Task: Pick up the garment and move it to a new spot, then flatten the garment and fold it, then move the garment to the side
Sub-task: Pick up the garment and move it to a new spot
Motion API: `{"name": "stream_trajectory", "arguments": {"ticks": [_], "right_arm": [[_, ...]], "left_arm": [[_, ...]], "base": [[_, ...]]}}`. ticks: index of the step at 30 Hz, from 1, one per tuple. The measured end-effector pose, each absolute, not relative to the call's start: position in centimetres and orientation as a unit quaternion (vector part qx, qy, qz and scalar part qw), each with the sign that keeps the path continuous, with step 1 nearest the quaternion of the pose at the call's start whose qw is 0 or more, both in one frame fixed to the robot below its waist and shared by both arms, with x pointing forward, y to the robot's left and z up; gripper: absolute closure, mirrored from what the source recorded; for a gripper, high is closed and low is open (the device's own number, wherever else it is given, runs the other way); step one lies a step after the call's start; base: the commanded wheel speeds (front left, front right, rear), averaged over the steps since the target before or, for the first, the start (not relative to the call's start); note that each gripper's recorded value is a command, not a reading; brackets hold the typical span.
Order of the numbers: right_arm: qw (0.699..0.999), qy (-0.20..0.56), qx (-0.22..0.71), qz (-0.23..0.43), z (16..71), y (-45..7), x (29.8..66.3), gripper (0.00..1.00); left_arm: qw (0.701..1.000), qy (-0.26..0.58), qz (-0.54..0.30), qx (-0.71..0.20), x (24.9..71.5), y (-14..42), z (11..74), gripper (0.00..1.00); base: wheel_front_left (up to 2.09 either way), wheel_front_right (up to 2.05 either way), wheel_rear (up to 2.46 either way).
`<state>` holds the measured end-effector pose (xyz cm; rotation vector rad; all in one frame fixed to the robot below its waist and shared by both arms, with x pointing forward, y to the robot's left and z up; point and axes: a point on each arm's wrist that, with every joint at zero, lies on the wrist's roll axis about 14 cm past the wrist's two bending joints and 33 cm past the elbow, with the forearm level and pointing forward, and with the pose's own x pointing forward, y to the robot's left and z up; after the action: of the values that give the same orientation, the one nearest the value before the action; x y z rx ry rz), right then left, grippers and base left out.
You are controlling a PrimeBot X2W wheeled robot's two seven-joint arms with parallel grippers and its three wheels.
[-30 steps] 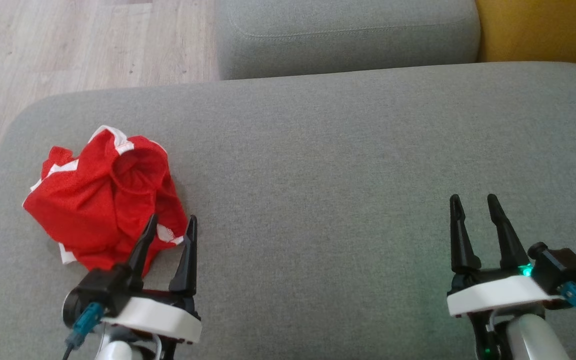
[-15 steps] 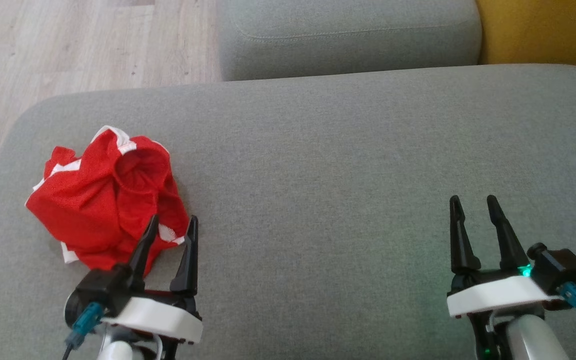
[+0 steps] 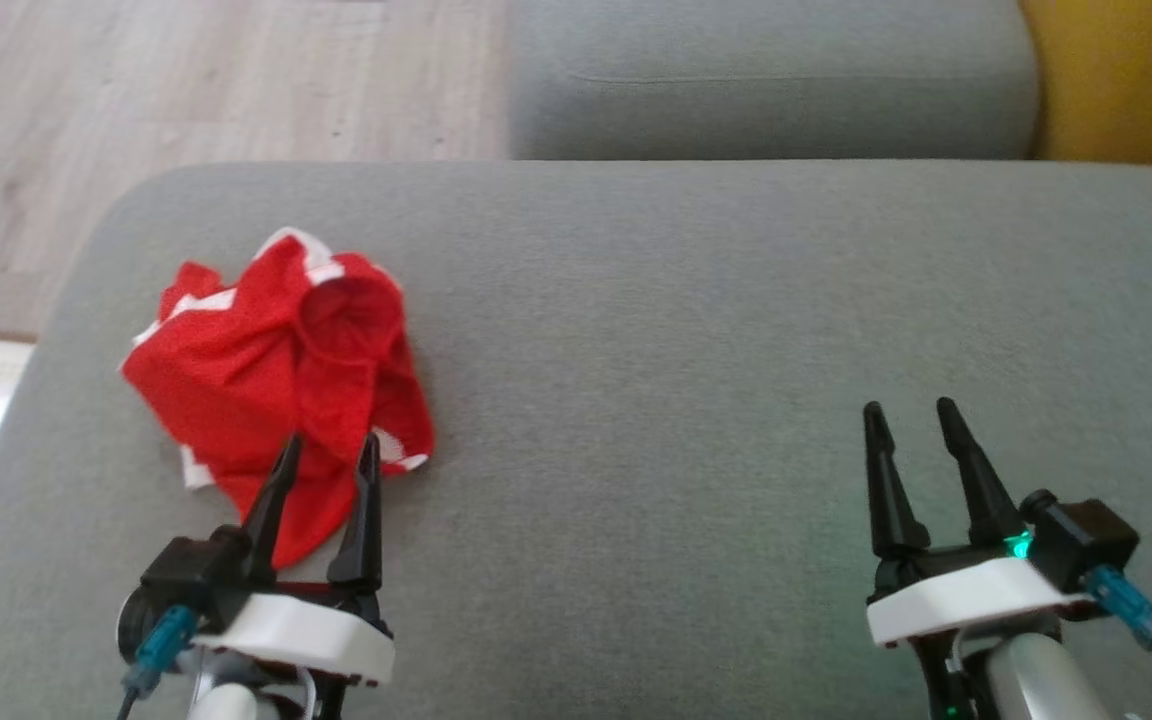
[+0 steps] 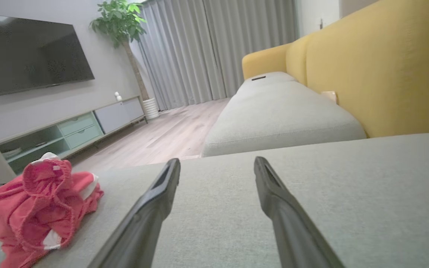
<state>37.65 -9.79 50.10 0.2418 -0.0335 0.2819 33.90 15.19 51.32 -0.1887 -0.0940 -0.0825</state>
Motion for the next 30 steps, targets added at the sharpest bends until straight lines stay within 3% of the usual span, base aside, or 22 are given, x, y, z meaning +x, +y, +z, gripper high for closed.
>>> {"name": "stream_trajectory", "arguments": {"ticks": [30], "right_arm": [[0.939,0.009,0.132,0.318,50.3,2.6,36.8,0.00]], "left_arm": [[0.986,-0.065,0.132,-0.073,27.0,25.5,51.2,0.00]], "base": [[0.00,0.00,0.00]]}}
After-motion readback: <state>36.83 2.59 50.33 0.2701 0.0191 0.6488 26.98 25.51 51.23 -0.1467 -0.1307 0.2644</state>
